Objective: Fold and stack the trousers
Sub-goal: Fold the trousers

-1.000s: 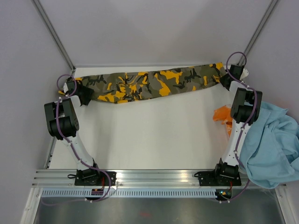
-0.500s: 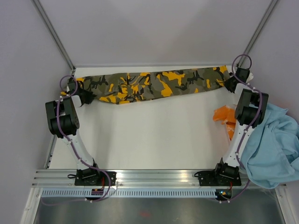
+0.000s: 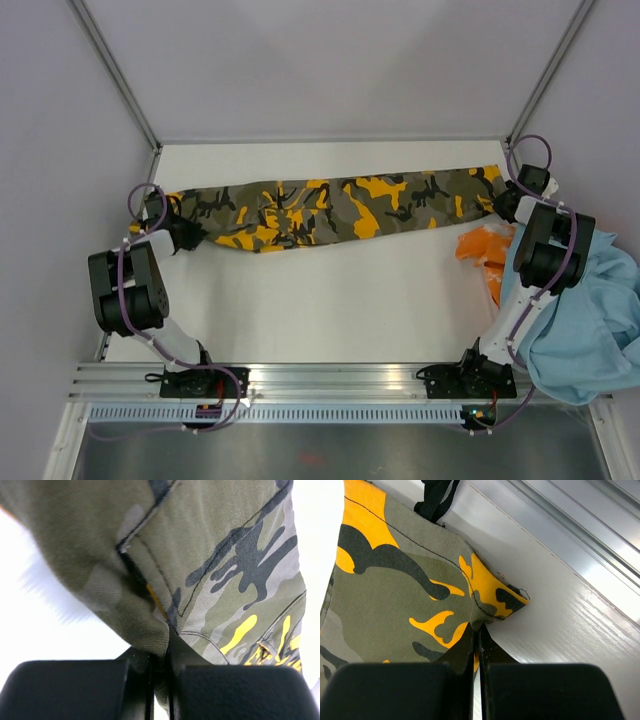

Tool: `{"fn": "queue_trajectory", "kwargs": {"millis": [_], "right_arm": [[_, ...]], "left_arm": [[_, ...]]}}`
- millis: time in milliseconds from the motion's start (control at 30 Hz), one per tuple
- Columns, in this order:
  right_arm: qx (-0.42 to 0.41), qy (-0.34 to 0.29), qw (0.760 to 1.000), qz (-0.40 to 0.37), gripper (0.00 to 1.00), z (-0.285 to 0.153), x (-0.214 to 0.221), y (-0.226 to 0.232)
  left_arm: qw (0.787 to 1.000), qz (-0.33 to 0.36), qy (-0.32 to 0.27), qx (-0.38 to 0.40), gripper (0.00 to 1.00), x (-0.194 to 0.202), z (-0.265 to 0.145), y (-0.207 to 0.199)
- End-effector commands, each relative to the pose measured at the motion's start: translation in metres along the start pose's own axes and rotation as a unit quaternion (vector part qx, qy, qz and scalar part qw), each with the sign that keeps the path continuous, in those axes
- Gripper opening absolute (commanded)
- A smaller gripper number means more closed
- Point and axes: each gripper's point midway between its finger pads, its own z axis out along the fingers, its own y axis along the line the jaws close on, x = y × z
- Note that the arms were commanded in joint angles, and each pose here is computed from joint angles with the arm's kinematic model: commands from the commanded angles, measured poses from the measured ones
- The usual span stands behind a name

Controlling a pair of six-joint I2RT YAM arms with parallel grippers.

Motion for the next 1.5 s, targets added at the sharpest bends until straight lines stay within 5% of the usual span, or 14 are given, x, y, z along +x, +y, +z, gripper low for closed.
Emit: {"fn": "queue_trajectory", "kwargs": {"millis": [0, 33, 167, 233, 267, 367, 467, 700, 933, 1333, 1467], "right_arm": [[0.023, 0.004, 0.999, -0.032, 0.0, -0.01, 0.0, -0.015], [0.022, 0.011, 0.999, -0.044, 0.03, -0.011, 0.002, -0.016], [-0.038, 0.042, 0.994, -0.095, 0.41, -0.025, -0.003, 0.011], [-0.073, 0.028, 0.99, -0.12, 0.65, -0.037, -0.026, 0.034], [-0.08, 0.049, 0.985, -0.146, 0.73, -0.045, -0.025, 0.037], [-0.107, 0.074, 0.971, -0.2, 0.98, -0.064, -0.048, 0.06], [-0.106, 0.055, 0.966, -0.229, 0.98, -0.078, -0.079, 0.075], [-0.101, -0.029, 0.953, -0.283, 0.98, -0.065, -0.117, 0.083], [-0.072, 0.034, 0.938, -0.338, 0.98, 0.009, -0.093, 0.061], [-0.04, 0.093, 0.935, -0.341, 0.98, 0.06, -0.044, 0.023], [-0.047, 0.11, 0.933, -0.339, 0.84, 0.065, -0.031, 0.02]], "left_arm": [[0.999, 0.045, -0.018, -0.013, 0.02, -0.003, -0.018, 0.01], [0.999, 0.05, -0.016, -0.014, 0.02, -0.001, -0.021, 0.011], [0.997, 0.077, -0.014, 0.002, 0.09, -0.004, -0.032, 0.001], [0.993, 0.114, -0.013, 0.027, 0.32, -0.008, -0.04, -0.012], [0.991, 0.128, -0.007, 0.042, 0.53, -0.006, -0.048, -0.02], [0.978, 0.191, -0.018, 0.082, 0.72, -0.015, -0.073, -0.046], [0.967, 0.226, -0.029, 0.11, 0.85, -0.024, -0.097, -0.067], [0.949, 0.26, -0.062, 0.165, 0.86, -0.032, -0.137, -0.097], [0.924, 0.283, -0.063, 0.25, 0.86, -0.022, -0.141, -0.122], [0.926, 0.277, -0.064, 0.247, 0.86, -0.023, -0.132, -0.122], [0.926, 0.279, -0.066, 0.244, 0.86, -0.023, -0.131, -0.121]]}}
